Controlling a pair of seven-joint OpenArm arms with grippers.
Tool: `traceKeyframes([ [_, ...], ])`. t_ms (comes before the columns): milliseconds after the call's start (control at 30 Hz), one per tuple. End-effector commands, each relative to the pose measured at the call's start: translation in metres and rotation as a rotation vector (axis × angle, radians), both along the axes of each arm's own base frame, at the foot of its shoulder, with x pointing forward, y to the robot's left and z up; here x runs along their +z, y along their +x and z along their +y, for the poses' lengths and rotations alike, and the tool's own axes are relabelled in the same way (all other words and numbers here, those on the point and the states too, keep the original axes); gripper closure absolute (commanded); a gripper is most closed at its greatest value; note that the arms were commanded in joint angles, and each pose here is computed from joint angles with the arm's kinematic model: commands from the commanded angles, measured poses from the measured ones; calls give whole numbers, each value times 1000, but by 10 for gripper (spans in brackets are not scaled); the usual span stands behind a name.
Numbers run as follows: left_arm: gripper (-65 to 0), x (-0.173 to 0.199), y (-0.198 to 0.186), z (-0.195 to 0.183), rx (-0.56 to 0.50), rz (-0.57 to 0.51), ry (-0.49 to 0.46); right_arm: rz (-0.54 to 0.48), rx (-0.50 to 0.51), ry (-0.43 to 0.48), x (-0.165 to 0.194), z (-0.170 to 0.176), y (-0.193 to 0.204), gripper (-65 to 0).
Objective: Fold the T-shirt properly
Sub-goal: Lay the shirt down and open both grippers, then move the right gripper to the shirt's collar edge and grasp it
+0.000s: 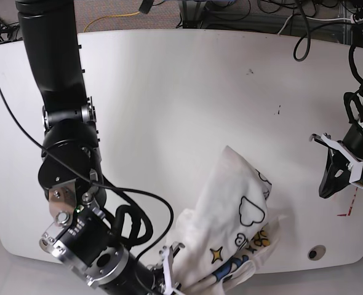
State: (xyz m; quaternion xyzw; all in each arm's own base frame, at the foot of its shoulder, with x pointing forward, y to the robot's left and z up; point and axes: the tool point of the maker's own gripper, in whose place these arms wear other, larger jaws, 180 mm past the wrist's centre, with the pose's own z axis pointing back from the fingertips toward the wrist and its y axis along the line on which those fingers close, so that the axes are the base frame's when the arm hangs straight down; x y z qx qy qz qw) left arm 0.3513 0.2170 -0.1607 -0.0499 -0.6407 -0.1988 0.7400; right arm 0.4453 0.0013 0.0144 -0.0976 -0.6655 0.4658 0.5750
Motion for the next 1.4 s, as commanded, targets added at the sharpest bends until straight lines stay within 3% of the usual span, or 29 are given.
traceKeyframes([
  [0, 0, 13, 1, -1, -1, -54, -10, -10, -7, 6, -3, -3, -5, 0],
  [233, 0, -13, -8, -3, 16, -27, 50, 185, -10, 26, -95, -8, -19, 0],
  [433, 0, -33, -17, -8, 28, 10, 20, 362, -89, 164, -171, -44, -35, -78],
  [633, 0, -49, -21, -10, 47, 74, -1, 478, -186, 272, -221, -78, -49, -127],
  [800, 0, -61, -26, -14, 59, 106, -31, 554, -323, 355, -254, -122, -59, -220],
  [1033, 0, -74, -33, -13, 64, 141, -36, 594, -526, 461, -281, -191, -75, -409],
  [1200, 0, -82, -40, -14, 65, 167, -36, 635, -629, 498, -303, -227, -93, -450],
  [1367, 0, -90, -45, -16, 73, 187, -57, 677, -643, 498, -317, -228, -101, -452],
])
